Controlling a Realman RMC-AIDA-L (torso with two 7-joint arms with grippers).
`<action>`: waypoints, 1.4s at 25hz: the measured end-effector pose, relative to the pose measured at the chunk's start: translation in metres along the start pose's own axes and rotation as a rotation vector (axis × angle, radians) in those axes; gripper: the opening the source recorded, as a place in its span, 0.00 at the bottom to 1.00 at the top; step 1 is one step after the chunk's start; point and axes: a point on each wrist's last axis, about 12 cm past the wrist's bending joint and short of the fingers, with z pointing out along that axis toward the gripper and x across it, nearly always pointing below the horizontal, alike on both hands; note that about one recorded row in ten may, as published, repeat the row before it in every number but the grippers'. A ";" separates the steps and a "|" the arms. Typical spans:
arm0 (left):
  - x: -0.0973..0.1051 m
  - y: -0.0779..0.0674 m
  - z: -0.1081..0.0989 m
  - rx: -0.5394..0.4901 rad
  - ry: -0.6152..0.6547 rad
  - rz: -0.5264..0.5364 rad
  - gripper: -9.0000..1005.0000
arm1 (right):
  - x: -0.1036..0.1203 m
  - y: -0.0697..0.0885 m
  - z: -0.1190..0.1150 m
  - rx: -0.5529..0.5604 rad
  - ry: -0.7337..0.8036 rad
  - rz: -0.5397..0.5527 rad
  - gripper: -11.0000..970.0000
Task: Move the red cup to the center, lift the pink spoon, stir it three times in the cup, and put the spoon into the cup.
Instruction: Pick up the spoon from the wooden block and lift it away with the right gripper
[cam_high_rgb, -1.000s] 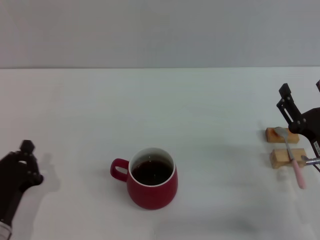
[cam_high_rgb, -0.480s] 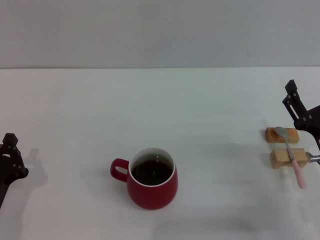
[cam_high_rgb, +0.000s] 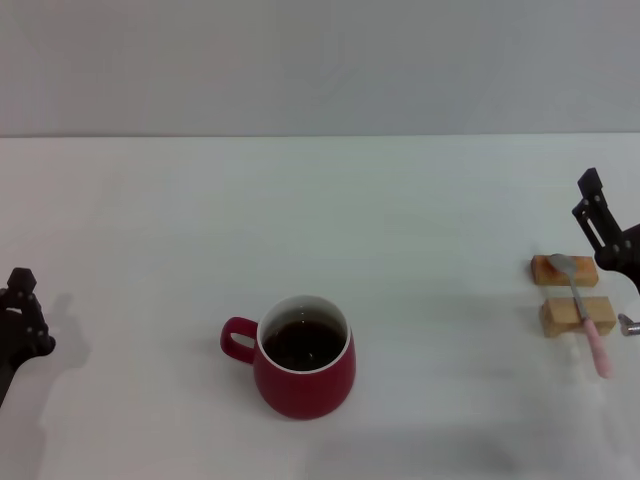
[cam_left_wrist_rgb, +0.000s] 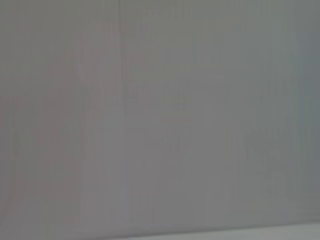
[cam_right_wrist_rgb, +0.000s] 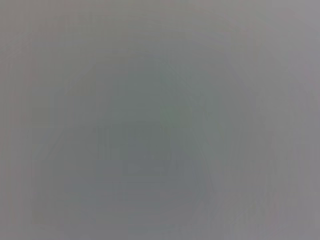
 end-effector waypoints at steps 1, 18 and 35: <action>0.000 0.000 0.000 0.000 0.000 0.000 0.01 | 0.000 0.000 0.000 0.000 0.000 0.000 0.73; 0.001 0.004 0.001 0.045 0.011 0.045 0.01 | 0.002 0.009 -0.023 0.036 0.023 0.065 0.73; -0.003 0.010 0.001 0.033 -0.016 0.058 0.02 | 0.000 0.014 -0.015 0.010 0.008 0.065 0.73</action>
